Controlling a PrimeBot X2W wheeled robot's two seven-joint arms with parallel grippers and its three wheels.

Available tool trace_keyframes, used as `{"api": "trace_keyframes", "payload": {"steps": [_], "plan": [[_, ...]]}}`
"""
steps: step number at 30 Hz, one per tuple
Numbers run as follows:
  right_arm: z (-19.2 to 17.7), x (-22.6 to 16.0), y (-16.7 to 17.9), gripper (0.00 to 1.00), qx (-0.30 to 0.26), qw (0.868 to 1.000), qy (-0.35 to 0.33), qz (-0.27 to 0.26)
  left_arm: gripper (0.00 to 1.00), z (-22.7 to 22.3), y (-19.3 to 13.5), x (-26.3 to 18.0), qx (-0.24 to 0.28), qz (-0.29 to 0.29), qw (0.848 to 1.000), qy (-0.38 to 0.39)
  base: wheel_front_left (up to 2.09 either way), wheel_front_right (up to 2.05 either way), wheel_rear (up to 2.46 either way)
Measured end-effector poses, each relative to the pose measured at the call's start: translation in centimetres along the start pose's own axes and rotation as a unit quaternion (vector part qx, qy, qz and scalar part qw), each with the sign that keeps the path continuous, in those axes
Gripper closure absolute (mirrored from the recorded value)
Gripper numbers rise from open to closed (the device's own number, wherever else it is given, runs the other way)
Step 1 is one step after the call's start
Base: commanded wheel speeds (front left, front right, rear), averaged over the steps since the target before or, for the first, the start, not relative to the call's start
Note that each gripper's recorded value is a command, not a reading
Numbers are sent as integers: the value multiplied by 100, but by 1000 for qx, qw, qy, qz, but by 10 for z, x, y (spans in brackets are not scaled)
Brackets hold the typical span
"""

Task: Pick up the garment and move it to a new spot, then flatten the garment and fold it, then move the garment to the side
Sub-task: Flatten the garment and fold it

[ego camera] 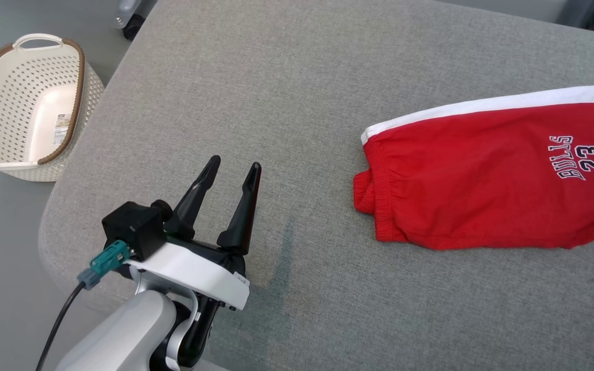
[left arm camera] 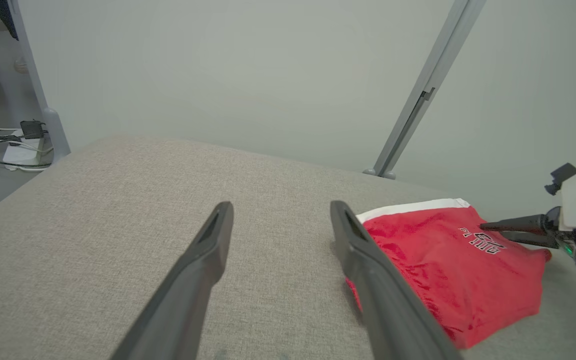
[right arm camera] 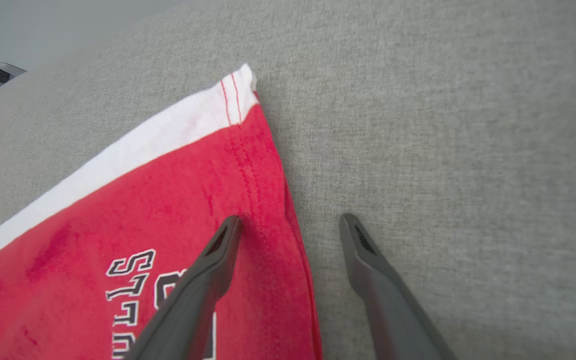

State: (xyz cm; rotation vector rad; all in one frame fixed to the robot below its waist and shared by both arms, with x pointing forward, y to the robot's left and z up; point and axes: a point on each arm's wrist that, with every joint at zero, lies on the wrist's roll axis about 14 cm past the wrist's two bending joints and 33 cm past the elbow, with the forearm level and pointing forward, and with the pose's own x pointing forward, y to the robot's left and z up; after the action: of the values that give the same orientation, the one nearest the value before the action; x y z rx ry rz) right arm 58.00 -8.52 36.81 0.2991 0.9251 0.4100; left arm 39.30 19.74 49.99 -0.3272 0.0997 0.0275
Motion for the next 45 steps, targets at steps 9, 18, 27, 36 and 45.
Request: {"api": "trace_keyframes", "payload": {"steps": [9, 18, 27, 36, 45], "plan": [[-11, 4, 38, 51, 29, 997, 48, 52, 0, -5, 1, -7, -8, 7, 1000, -1, 0, 0, 0], [-4, -15, 35, 100, 50, 996, -45, 51, 0, 1, -12, -11, -3, -14, 1000, -16, 0, 0, 0], [-22, -76, 1, 100, 75, 990, -117, 23, 0, 3, -36, -20, -12, -42, 999, -33, 0, 0, 0], [-12, -124, -35, 100, 68, 982, -176, -20, 0, 0, -63, -20, -21, -82, 996, -33, 0, 0, 0], [15, -117, 19, 100, 16, 983, -182, 32, 0, 1, -57, -29, -32, -68, 996, -38, 0, 0, 0]]}}
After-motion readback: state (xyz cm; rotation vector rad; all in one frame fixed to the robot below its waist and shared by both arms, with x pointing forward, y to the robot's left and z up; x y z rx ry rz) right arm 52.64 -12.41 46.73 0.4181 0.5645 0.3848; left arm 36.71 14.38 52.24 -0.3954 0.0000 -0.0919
